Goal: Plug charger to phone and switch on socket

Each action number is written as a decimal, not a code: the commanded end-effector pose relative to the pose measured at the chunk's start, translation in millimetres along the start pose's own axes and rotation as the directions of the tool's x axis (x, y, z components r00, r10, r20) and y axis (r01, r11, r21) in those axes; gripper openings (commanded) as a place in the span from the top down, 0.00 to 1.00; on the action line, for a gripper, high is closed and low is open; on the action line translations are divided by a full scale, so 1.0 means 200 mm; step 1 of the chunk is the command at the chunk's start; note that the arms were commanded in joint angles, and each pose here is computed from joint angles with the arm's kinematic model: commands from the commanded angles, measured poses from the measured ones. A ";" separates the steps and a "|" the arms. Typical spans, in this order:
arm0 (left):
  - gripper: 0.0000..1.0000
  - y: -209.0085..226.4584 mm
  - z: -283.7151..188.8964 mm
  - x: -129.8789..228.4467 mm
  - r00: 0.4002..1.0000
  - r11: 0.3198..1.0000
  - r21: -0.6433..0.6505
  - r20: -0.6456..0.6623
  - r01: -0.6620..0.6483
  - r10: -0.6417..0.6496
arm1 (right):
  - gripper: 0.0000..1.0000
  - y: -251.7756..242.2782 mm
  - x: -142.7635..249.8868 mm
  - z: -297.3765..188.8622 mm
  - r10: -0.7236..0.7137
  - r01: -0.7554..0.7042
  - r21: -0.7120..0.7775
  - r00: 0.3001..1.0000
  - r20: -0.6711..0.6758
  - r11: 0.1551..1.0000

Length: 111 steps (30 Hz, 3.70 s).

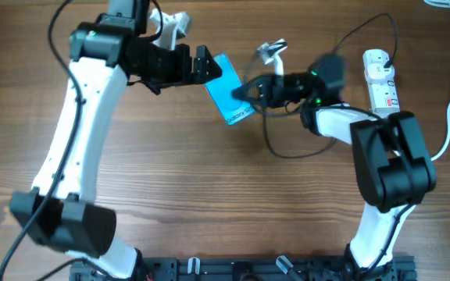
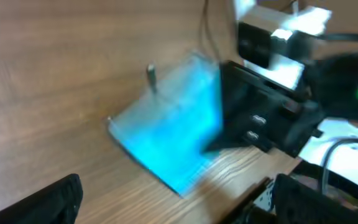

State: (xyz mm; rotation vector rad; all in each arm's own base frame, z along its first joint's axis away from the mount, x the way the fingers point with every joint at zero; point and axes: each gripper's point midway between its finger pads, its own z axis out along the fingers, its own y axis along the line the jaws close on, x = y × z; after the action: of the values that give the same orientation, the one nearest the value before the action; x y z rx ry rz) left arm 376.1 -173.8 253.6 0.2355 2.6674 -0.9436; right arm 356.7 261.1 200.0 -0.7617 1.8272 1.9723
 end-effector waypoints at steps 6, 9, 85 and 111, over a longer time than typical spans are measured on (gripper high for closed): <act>0.13 -0.25 -0.17 -0.05 0.994 0.986 0.166 0.106 -0.012 -0.006 | 0.96 0.20 -0.06 0.00 0.305 -0.305 -0.031 0.952 -0.002 0.952; 0.13 -0.13 -0.16 -0.06 0.988 0.995 0.038 0.125 0.091 -0.095 | 0.96 0.20 -0.11 -0.01 0.308 -0.306 -0.048 0.950 0.046 0.951; 0.96 0.10 0.18 0.14 0.720 0.434 0.575 -0.526 0.693 -0.453 | 0.01 -0.68 0.44 -0.10 0.499 -0.530 0.521 0.840 0.214 0.669; 0.96 0.42 0.46 0.27 0.629 0.599 0.197 -0.317 0.776 -0.710 | 0.31 -0.45 0.35 -0.64 0.276 -0.009 0.984 0.960 -0.040 0.176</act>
State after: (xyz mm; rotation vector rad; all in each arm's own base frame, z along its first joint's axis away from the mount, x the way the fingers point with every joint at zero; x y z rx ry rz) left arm 351.5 -184.5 134.5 -0.9793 2.7922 -1.9044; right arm 367.8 148.5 86.9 -0.2206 2.7829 0.4190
